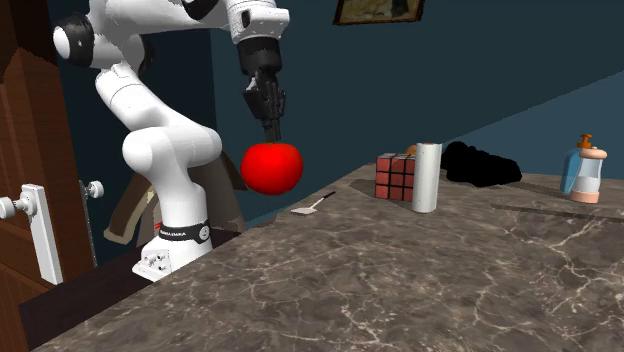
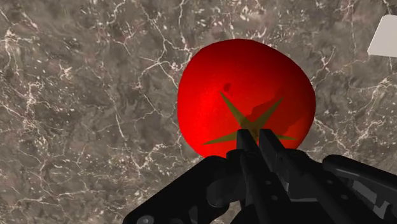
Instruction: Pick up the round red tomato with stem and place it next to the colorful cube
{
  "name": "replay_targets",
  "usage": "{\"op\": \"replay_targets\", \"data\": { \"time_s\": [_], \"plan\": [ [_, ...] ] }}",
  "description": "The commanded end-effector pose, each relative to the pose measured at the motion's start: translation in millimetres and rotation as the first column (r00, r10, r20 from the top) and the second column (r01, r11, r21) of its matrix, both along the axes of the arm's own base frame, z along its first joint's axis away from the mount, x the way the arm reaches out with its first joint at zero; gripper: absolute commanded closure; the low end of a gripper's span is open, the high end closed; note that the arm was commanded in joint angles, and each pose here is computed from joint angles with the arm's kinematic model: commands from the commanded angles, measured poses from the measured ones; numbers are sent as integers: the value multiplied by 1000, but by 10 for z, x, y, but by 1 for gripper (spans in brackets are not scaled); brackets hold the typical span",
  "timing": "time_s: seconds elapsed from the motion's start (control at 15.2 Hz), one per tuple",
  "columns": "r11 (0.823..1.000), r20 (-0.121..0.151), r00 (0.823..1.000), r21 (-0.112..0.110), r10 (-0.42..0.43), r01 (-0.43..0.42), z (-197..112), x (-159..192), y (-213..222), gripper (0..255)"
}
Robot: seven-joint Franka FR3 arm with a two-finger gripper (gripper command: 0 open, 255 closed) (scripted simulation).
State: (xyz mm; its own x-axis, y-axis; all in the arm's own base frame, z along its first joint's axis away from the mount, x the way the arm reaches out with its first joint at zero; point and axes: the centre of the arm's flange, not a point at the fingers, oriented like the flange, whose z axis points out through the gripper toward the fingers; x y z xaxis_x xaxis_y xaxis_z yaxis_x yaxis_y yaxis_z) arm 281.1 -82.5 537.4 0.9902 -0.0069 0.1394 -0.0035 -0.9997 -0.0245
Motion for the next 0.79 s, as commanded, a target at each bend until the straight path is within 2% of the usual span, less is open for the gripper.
{"op": "replay_targets", "data": {
  "time_s": [0.0, 0.73],
  "plan": [
    [1000, 0, 1000, 0, 0, 0, 109, -11, 5, 255],
    [1000, 0, 1000, 0, 0, 0, 690, -11, 5, 255]
  ]
}}
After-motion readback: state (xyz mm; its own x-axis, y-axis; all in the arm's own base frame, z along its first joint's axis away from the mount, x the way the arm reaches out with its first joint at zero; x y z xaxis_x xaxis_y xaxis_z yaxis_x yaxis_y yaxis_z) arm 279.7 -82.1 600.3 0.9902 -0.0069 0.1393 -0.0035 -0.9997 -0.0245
